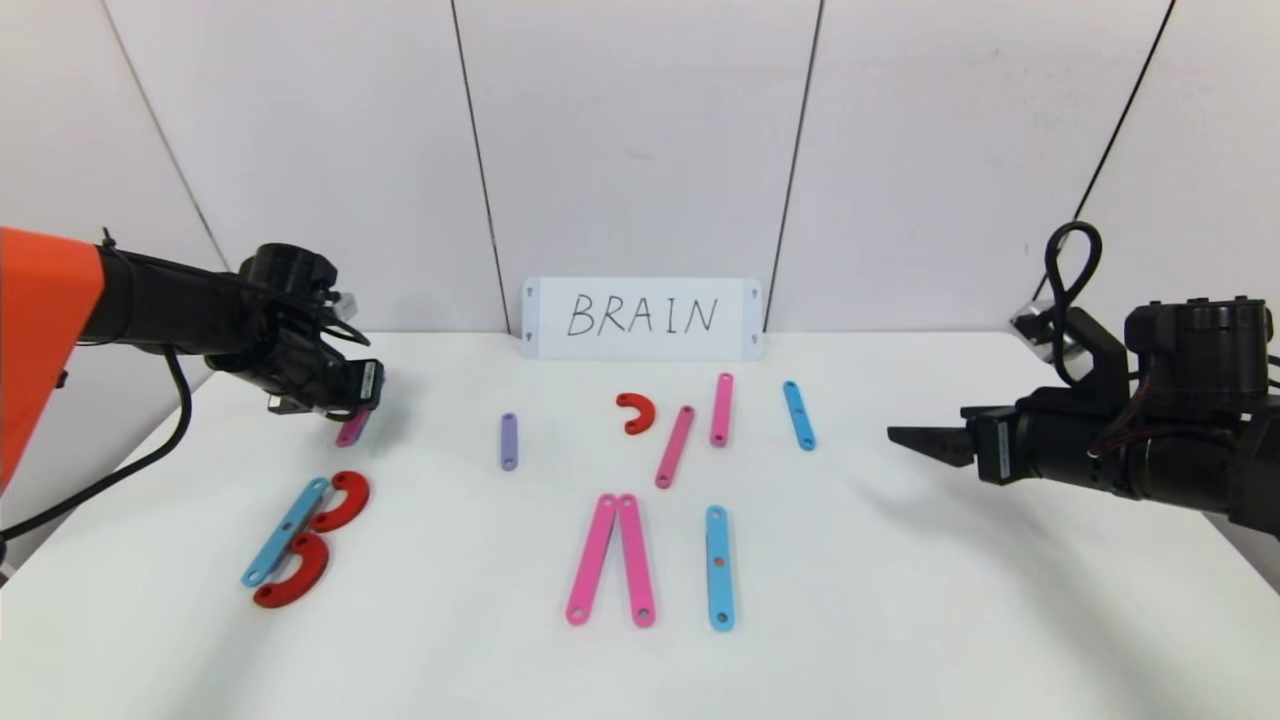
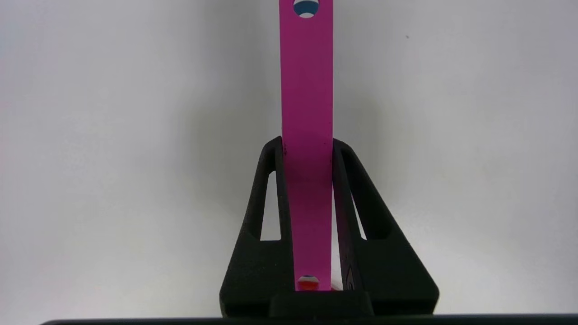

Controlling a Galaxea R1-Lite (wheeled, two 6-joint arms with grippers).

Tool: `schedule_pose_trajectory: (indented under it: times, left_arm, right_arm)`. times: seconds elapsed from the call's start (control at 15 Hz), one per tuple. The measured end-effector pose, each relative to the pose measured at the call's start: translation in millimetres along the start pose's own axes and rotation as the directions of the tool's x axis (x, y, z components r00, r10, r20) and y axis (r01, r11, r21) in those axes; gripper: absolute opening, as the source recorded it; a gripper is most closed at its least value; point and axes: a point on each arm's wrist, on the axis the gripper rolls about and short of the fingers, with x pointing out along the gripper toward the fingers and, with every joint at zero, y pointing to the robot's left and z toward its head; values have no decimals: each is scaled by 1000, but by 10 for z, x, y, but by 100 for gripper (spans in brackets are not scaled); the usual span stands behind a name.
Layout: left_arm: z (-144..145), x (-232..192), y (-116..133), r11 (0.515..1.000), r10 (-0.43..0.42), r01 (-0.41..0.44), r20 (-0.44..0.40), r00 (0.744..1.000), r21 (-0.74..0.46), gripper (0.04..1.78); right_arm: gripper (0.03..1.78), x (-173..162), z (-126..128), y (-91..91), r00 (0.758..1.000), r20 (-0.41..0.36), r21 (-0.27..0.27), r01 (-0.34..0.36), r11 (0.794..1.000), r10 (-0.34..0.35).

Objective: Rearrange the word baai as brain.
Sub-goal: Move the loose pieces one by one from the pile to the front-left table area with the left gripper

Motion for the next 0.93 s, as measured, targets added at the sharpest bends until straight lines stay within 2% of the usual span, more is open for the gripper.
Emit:
schedule_pose_trajectory:
  times: [0.27, 0.53, 0.73, 0.93]
  left_arm:
    - [-110, -485, -166, 999, -30, 29, 27, 999, 42, 30]
    - [-403, -884, -354, 995, -68, 67, 9, 998, 76, 30]
    - [-617, -1039, -414, 997, -69, 69, -23, 997, 41, 30]
    - [-801, -1107, -527, 997, -40, 42, -48, 998, 59, 30]
  right_arm:
    - [173, 11, -7, 16, 1000, -4, -2, -4, 1000, 4]
    - [173, 11, -7, 18, 1000, -4, -1, -5, 1000, 5]
    - [173, 16, -14, 30, 1000, -8, -3, -8, 1000, 8]
    - [173, 29, -23, 34, 1000, -12, -3, -10, 1000, 10]
